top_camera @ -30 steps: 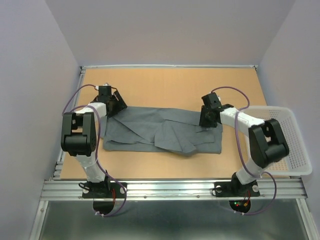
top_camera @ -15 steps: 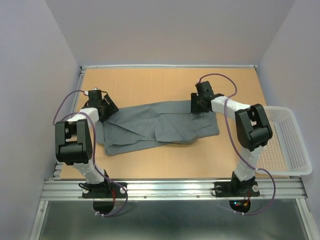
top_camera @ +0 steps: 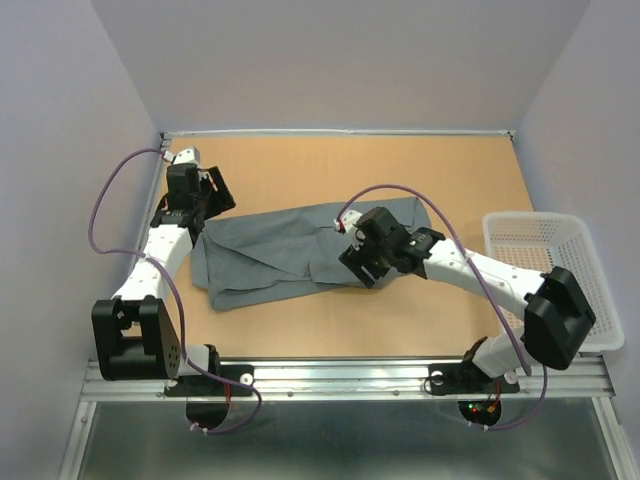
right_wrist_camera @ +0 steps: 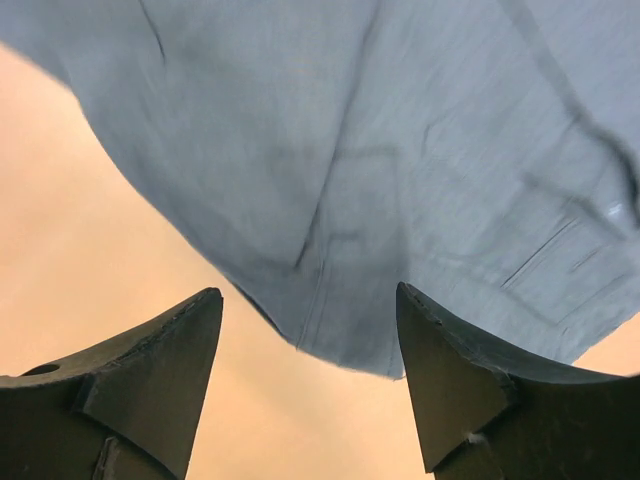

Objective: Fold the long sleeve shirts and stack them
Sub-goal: Fold the shirt

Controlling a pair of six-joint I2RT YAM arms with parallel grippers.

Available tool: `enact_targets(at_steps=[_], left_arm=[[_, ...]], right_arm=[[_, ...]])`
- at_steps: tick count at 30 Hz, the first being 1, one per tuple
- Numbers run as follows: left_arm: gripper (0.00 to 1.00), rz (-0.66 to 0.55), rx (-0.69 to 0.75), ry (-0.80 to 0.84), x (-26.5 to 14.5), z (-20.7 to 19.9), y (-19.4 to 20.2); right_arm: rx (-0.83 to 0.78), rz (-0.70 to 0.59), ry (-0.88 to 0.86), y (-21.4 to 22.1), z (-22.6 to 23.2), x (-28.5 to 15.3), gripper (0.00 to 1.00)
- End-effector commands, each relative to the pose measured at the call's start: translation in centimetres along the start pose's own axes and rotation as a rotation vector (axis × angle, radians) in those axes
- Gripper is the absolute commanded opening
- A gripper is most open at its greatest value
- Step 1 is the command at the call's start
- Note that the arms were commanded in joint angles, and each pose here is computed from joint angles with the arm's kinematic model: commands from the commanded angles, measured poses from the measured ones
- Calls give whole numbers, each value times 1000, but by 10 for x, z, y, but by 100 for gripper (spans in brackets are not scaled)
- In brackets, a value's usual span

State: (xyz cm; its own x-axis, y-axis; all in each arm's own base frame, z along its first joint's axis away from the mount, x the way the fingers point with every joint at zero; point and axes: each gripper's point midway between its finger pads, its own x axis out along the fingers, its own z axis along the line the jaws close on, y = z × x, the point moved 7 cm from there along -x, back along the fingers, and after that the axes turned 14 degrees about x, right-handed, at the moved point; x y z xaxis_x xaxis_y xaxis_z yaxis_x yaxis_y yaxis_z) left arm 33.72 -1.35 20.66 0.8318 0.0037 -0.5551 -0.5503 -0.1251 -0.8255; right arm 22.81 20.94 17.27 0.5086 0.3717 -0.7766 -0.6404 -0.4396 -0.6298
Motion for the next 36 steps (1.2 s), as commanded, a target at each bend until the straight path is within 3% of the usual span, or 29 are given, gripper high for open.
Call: enact_targets(at_steps=[1, 17, 20, 21, 23, 24, 25, 31, 36], left_arm=[[77, 6, 62, -36, -11, 6, 0], [77, 4, 118, 6, -15, -16, 6], [77, 7, 120, 10, -15, -18, 8], [77, 9, 121, 13, -15, -18, 9], [77, 8, 125, 16, -15, -19, 8], [77, 8, 127, 14, -15, -19, 9], [77, 6, 130, 11, -15, -19, 8], [77, 15, 161, 2, -9, -21, 8], [77, 46, 198, 10, 6, -31, 11]], right_arm=[[-139, 229, 6, 42, -5, 7, 75], [-295, 364, 58, 59, 7, 26, 64], [-294, 367, 75, 59, 6, 27, 47], [-289, 360, 74, 58, 7, 26, 32], [-285, 345, 72, 54, 7, 23, 17], [-281, 332, 66, 50, 8, 20, 4], [-273, 319, 60, 46, 9, 17, 1], [-220, 314, -116, 6, 32, -25, 1], [-192, 364, -279, -2, 48, -58, 1]])
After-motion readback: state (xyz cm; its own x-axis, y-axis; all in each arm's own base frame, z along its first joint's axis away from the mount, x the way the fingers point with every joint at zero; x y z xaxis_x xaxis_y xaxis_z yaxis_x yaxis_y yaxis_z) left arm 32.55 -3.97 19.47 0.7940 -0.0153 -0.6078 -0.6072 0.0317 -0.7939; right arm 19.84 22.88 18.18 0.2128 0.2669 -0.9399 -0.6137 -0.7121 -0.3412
